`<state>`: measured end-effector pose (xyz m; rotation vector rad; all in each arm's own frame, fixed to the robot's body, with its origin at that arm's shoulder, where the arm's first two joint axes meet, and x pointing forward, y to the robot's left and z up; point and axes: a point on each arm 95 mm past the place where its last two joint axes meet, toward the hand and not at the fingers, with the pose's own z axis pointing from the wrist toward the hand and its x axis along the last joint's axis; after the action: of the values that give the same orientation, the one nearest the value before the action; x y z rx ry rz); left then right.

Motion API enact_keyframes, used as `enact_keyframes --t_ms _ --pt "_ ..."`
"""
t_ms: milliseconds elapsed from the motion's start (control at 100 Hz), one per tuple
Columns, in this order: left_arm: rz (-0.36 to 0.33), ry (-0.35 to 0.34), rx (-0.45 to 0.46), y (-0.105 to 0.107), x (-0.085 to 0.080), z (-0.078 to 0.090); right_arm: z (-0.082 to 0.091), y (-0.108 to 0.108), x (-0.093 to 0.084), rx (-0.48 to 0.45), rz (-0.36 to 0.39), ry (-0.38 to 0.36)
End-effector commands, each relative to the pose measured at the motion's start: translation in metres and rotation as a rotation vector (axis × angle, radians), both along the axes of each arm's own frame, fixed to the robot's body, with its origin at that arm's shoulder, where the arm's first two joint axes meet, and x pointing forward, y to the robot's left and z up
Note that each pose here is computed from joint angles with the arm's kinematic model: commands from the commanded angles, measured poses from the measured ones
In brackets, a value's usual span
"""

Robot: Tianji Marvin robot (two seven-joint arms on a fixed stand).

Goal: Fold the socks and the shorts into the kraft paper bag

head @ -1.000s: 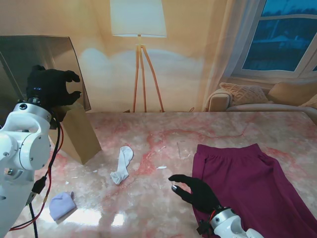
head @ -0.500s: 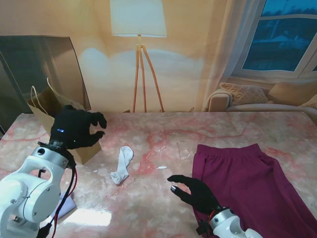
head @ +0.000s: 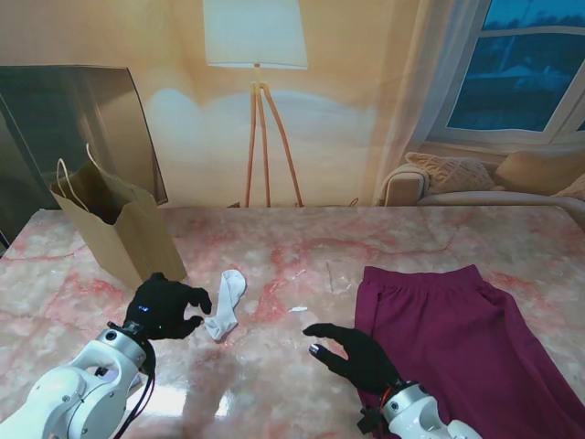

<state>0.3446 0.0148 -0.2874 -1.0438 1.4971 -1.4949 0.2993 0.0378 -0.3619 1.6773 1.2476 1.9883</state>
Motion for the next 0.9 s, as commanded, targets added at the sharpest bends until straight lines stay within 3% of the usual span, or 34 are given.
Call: enact_keyframes --t_ms 0,420,890 --pt "-0.019 0.055 0.017 0.0 -0.003 -0.018 -0.002 0.002 -0.002 -0.002 0.012 0.007" --pt "-0.079 0.119 0.171 -0.009 0.016 -0.06 -0.002 0.002 -0.003 0.001 0.009 0.008" --pt "-0.093 0.07 0.299 -0.015 0.042 -0.088 -0.002 0.0 -0.003 0.005 0.006 0.008"
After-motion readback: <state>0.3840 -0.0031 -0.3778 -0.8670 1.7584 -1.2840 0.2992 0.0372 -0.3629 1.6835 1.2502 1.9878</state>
